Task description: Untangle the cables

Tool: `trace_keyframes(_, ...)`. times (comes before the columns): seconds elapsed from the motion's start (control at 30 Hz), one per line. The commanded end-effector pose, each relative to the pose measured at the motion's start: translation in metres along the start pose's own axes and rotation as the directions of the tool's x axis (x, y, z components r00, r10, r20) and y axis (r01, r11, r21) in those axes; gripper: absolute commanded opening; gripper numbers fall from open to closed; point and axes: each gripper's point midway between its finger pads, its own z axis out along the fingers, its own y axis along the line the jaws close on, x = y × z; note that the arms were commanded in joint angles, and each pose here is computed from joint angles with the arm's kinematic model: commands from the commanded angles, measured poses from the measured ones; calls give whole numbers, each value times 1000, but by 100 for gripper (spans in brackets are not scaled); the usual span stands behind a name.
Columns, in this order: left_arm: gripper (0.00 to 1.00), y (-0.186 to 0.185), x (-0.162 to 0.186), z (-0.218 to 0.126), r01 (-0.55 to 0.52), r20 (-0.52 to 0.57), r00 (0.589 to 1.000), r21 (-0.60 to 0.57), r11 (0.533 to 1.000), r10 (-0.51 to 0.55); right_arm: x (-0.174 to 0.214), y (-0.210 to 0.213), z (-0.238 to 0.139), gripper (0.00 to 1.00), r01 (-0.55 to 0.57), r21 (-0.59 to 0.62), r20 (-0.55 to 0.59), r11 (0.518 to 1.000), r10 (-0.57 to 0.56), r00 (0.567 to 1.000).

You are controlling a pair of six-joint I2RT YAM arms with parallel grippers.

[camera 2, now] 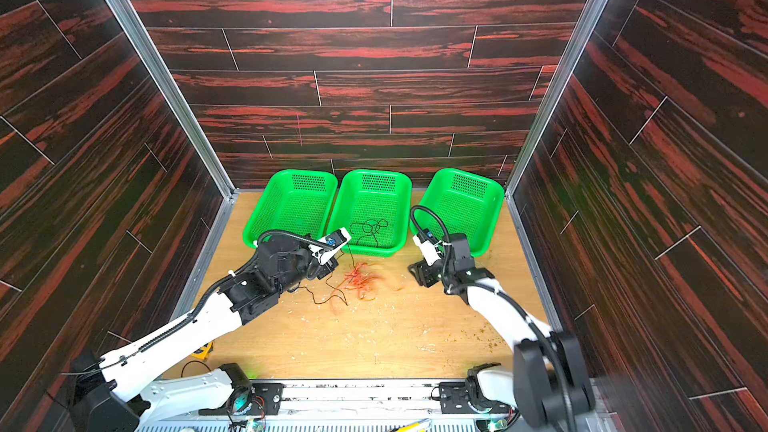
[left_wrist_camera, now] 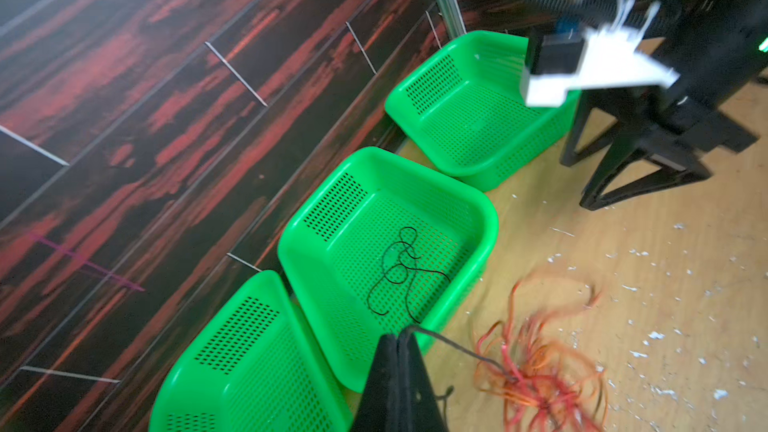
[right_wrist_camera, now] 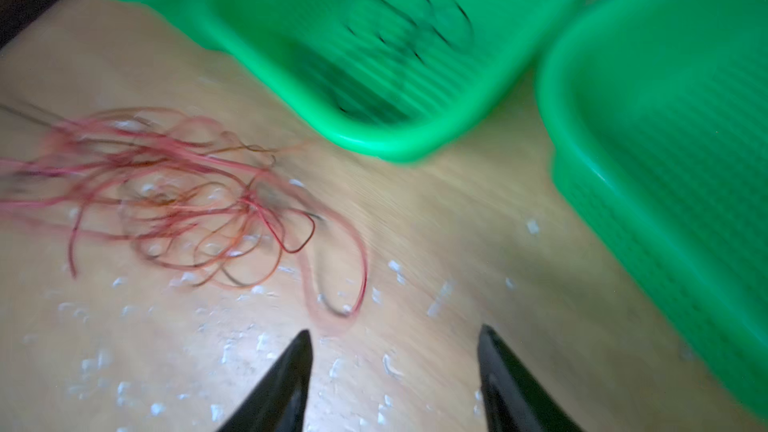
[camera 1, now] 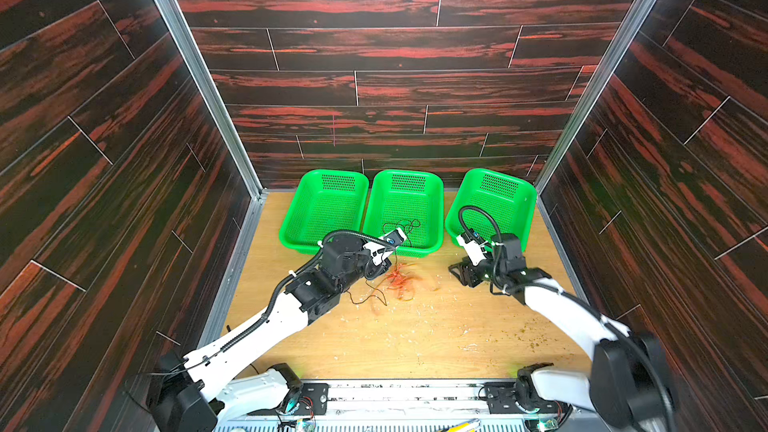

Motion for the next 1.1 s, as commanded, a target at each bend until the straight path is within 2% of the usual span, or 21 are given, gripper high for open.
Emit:
trace_keyframes(0.0, 0, 10, -25, -8, -23, 67, 997, -10, 1000, 23, -24, 52, -7, 69, 211, -140, 128, 967, -193, 973)
trace_keyframes(0.07, 0, 9, -25, -10, -30, 66, 997, -6, 1000, 30, -30, 76, -3, 70, 315, -173, 157, 933, -289, 944)
trace_keyframes(0.17, 0, 8, -27, -13, -36, 67, 997, 0, 999, 36, -42, 94, 7, 70, 414, -171, 190, 894, -383, 904)
trace_keyframes(0.3, 0, 4, -29, -17, -44, 77, 996, 17, 999, 43, -53, 109, 24, 70, 490, -196, 242, 850, -442, 864)
trace_keyframes(0.4, 0, 2, -33, -22, -53, 92, 994, 33, 998, 50, -58, 126, 30, 71, 556, -230, 322, 799, -476, 818)
trace_keyframes(0.47, 0, -2, -36, -24, -63, 103, 993, 53, 997, 57, -57, 134, 33, 71, 612, -228, 382, 758, -509, 772)
trace_keyframes(0.57, 0, -6, -39, -26, -77, 114, 991, 82, 994, 67, -56, 137, 38, 71, 661, -194, 448, 725, -534, 717)
trace_keyframes(0.63, 0, -9, -41, -26, -84, 118, 990, 100, 991, 72, -47, 142, 40, 71, 713, -206, 463, 670, -575, 674)
trace_keyframes(0.77, 0, -12, -44, -28, -92, 129, 989, 117, 989, 77, -40, 150, 45, 70, 731, -264, 482, 629, -571, 665)
trace_keyframes(0.97, 0, -20, -51, -31, -109, 165, 983, 158, 981, 82, -34, 146, 66, 73, 741, -270, 466, 615, -590, 660)
trace_keyframes(1.07, 0, -21, -52, -31, -119, 174, 981, 164, 979, 90, -25, 151, 73, 73, 734, -329, 462, 594, -577, 674)
